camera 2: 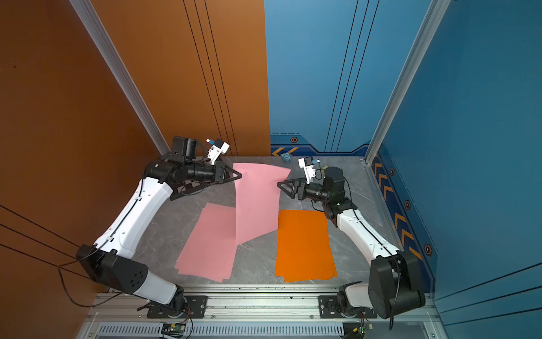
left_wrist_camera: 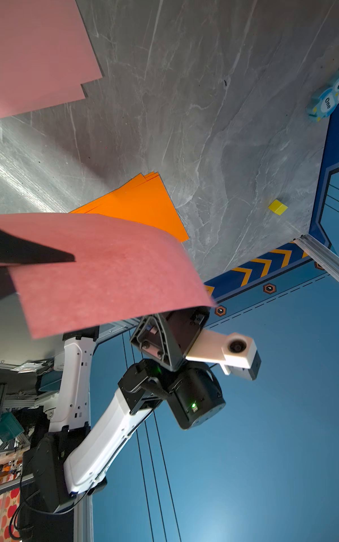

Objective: Sort the scattered colored papers by color
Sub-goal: Adjust the colored paper.

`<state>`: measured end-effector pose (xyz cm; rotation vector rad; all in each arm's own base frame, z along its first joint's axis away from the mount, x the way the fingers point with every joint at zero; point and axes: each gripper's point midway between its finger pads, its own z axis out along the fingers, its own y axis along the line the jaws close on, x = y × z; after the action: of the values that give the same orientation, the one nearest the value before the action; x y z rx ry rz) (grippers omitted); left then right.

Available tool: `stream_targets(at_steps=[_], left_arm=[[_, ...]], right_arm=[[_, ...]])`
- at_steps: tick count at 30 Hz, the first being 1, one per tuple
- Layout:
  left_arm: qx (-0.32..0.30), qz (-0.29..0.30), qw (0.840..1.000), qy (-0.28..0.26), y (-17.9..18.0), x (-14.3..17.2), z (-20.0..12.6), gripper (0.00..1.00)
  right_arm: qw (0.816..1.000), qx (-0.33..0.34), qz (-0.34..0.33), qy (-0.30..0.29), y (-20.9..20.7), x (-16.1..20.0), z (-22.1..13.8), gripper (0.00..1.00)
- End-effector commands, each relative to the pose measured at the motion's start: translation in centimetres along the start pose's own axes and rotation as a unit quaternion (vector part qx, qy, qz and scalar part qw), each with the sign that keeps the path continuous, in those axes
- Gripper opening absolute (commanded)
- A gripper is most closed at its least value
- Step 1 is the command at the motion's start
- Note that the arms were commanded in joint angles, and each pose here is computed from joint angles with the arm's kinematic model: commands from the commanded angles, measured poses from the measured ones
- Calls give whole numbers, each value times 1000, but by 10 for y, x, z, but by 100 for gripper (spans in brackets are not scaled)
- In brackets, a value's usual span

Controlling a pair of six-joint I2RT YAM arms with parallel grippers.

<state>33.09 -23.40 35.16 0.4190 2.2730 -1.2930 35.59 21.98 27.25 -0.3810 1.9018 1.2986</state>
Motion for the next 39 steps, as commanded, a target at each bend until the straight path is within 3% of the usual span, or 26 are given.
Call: stream_targets(at_steps=[1, 4, 8, 14, 17, 27, 33, 39], left_arm=[[47, 21, 999, 9, -34, 2, -5, 0], [63, 35, 997, 16, -50, 5, -1, 0], [76, 50, 996, 22, -64, 6, 3, 0], [67, 47, 997, 13, -58, -3, 3, 0], [57, 38, 998, 5, -48, -9, -1, 0], [23, -4, 999, -24, -6, -21, -21, 0], [25, -5, 1000, -16, -6, -21, -13, 0], [31, 3, 999, -14, -16, -21, -12, 0]], right_arm=[[998, 65, 13, 3, -41, 12, -4, 87], [998, 54, 36, -19, -54, 8, -10, 100], [997, -28, 61, -47, -40, -5, -10, 100], [974, -204, 56, -74, 28, -34, -25, 98], [973, -210, 66, -70, 29, -38, -25, 95], [967, -235, 62, -79, 68, -52, -40, 98], [959, -274, 56, -42, 103, -38, -28, 96], [963, -260, 57, -48, 86, -35, -20, 87]])
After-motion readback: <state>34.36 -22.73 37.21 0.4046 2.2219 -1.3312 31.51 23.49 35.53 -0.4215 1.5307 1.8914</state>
